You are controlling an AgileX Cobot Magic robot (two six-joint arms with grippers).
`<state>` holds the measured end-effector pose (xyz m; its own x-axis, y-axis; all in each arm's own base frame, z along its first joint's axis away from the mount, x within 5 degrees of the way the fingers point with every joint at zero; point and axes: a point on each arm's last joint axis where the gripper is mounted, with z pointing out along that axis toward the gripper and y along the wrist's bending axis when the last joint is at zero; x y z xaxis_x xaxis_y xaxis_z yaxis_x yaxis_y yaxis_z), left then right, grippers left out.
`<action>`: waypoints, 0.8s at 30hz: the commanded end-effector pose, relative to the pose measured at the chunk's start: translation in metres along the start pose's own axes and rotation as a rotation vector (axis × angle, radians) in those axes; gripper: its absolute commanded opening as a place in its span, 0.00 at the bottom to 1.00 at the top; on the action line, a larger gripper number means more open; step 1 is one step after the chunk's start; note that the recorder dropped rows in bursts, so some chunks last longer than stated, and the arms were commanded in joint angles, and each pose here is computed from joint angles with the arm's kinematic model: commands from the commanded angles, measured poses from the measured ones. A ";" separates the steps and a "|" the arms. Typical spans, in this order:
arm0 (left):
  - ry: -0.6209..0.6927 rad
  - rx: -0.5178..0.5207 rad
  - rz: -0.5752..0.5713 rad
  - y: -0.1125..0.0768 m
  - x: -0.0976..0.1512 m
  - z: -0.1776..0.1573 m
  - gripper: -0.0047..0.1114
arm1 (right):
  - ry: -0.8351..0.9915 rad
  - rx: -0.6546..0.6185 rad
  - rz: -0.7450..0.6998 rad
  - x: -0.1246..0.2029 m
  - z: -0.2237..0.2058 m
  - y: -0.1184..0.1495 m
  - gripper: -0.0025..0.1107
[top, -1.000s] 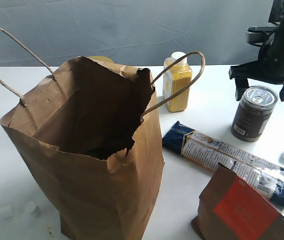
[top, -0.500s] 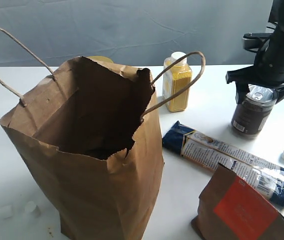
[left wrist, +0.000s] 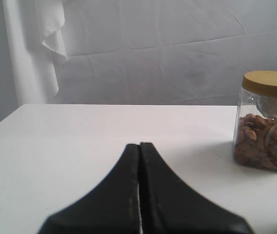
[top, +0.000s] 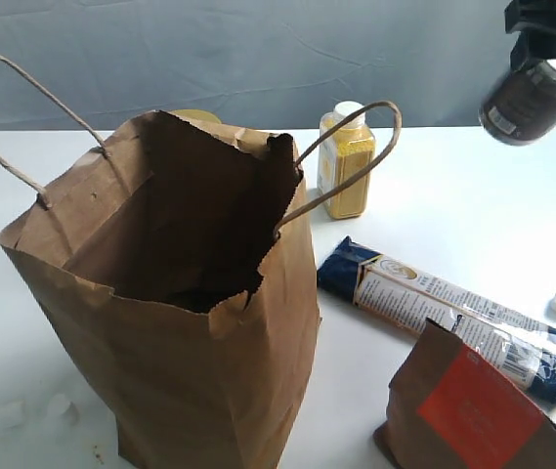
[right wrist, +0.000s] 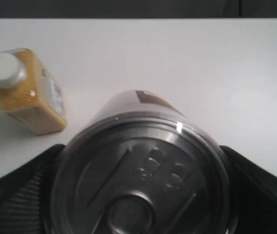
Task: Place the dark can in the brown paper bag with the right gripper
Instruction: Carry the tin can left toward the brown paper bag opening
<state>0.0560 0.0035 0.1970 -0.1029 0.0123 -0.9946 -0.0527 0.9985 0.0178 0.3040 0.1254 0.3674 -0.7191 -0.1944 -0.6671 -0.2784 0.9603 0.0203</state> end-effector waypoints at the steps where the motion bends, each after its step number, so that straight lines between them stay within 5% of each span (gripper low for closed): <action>1: -0.007 0.006 0.000 0.000 0.000 0.000 0.04 | -0.246 -0.129 -0.010 0.016 -0.061 0.017 0.02; 13: -0.007 0.006 0.000 0.000 0.000 0.000 0.04 | -0.579 -0.459 -0.128 0.055 -0.157 0.060 0.02; 24: -0.007 0.006 0.000 0.000 0.000 0.000 0.04 | -0.535 -0.725 -0.358 0.077 -0.141 0.151 0.02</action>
<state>0.0560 0.0035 0.1970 -0.1029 0.0123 -0.9946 -0.0527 0.9985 0.0178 0.1168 0.2124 0.4272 -0.2143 -0.1812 -0.9598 -0.8607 0.4995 0.0979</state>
